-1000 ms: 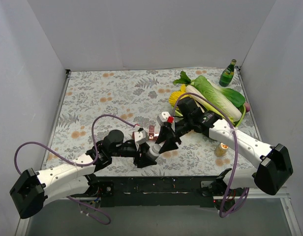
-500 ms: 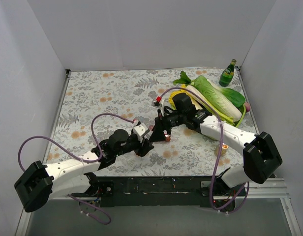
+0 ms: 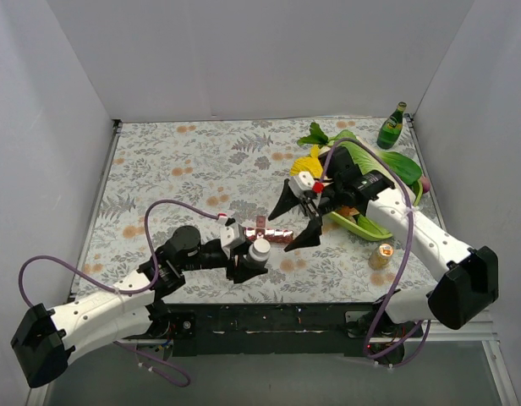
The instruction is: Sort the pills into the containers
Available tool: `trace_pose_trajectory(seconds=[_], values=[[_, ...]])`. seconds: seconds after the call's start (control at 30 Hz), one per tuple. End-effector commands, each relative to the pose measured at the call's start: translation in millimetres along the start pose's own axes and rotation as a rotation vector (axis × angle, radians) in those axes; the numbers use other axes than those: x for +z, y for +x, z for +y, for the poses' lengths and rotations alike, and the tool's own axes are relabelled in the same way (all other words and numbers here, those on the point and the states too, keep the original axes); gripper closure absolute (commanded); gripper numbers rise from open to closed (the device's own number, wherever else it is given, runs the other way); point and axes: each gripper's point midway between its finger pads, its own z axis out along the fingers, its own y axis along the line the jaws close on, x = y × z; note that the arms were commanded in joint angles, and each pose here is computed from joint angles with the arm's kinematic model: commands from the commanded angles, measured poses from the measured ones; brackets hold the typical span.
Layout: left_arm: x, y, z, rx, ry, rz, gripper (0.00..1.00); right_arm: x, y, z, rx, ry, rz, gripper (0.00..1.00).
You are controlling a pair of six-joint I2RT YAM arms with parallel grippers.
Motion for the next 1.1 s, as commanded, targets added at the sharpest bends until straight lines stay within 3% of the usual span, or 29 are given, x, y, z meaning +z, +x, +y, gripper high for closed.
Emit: trace_pose_trajectory(seconds=[0.0,0.17,0.4,0.7,0.8,0.87,0.9,0.97,1.0,1.03,1.07], values=[[-3,-3,-40,-0.051,0.230,0.050,1.00,3,-26,34,-0.428,-0.114,-0.045,0.04],[2,-2,-48,-0.076,0.303,0.100,1.00,30,-21,64,-0.415,-0.274,0.009,0.07],[6,-9,-49,-0.070,0.319,0.067,1.00,39,-2,64,-0.376,-0.258,0.094,0.18],[6,-11,-48,-0.067,0.317,0.058,1.00,43,3,56,-0.284,-0.234,0.118,0.47],[8,-14,-33,-0.044,0.220,0.049,1.00,43,2,58,-0.200,-0.222,0.115,0.57],[8,-23,-9,-0.014,0.069,0.005,1.00,46,1,50,-0.182,-0.191,0.106,0.59],[8,-33,0,0.007,0.012,-0.039,1.00,47,12,52,-0.022,-0.162,0.133,0.60],[4,-48,30,0.022,-0.163,-0.118,1.00,52,15,36,0.067,-0.090,0.136,0.65],[3,-59,39,0.036,-0.219,-0.168,1.00,54,30,26,0.148,-0.043,0.173,0.73],[2,-63,53,0.034,-0.290,-0.186,1.00,55,35,22,0.272,-0.006,0.188,0.74],[-2,-67,71,0.033,-0.392,-0.206,1.00,57,37,8,0.296,0.044,0.180,0.74]])
